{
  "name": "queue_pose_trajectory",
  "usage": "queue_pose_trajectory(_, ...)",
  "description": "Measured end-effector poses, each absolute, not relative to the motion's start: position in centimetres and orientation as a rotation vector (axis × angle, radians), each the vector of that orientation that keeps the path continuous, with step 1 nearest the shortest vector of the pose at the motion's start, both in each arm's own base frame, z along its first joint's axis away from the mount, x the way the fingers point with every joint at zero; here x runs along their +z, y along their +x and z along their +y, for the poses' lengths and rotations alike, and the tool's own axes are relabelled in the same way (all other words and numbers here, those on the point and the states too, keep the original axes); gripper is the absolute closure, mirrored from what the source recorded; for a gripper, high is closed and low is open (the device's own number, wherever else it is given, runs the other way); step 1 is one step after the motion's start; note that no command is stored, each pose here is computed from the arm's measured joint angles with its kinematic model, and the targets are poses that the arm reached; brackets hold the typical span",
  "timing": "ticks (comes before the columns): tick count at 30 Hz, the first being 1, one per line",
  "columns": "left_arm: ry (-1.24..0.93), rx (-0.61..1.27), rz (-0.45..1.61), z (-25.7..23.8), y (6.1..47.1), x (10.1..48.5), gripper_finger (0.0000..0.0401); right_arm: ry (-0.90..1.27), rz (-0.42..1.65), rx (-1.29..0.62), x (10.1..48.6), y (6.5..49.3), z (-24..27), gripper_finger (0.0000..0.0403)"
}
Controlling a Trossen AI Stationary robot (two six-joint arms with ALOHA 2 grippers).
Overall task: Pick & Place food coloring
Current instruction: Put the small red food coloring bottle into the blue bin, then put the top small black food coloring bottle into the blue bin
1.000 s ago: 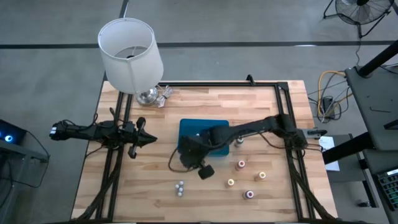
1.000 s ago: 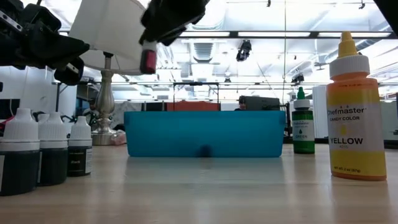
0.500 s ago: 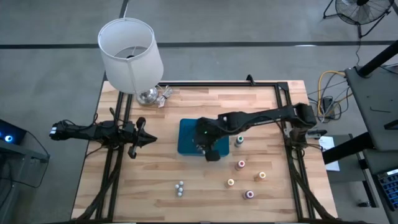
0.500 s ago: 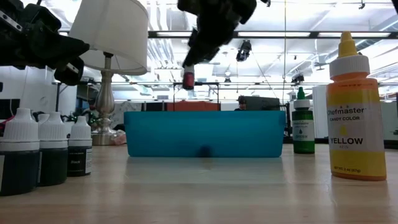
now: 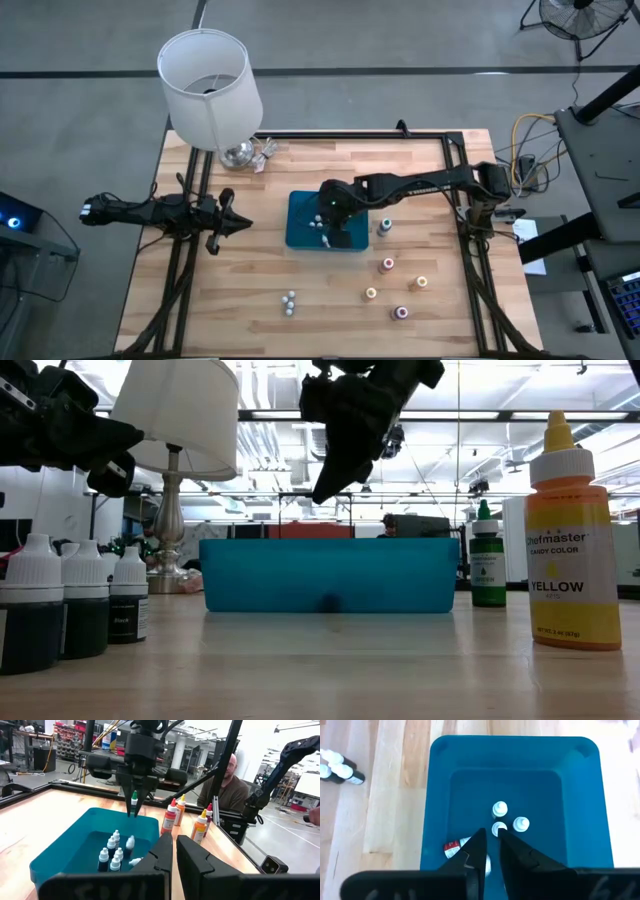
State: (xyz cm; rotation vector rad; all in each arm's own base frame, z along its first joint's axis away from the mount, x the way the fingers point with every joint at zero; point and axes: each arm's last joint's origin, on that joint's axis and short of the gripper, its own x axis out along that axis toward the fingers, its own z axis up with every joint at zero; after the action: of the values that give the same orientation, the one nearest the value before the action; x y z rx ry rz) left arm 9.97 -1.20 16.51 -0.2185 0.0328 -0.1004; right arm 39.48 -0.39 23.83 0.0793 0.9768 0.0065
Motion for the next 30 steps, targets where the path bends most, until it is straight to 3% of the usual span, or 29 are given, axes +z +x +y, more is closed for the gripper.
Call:
queue_pose_trajectory(8, -0.219, -0.101, 0.032, -1.2, 10.0, 16.5, 0.0401, 0.103, 0.957, -0.006, 24.5, 39.2, -0.4, 0.0392)
queue_pose_trajectory(20, -0.218, -0.101, 0.033, -1.2, 10.0, 16.5, 0.0401, 0.163, 0.954, -0.036, 24.6, 39.2, -0.4, 0.0394)
queue_pose_trajectory(25, -0.218, -0.101, 0.032, -1.2, 10.0, 16.5, 0.0401, 0.160, 0.984, -0.004, 24.5, 39.0, 0.2, 0.0381)
queue_pose_trajectory(30, -0.218, -0.101, 0.033, -1.2, 10.0, 16.5, 0.0401, 0.217, 0.953, 0.189, 25.0, 39.1, 2.1, 0.0349)
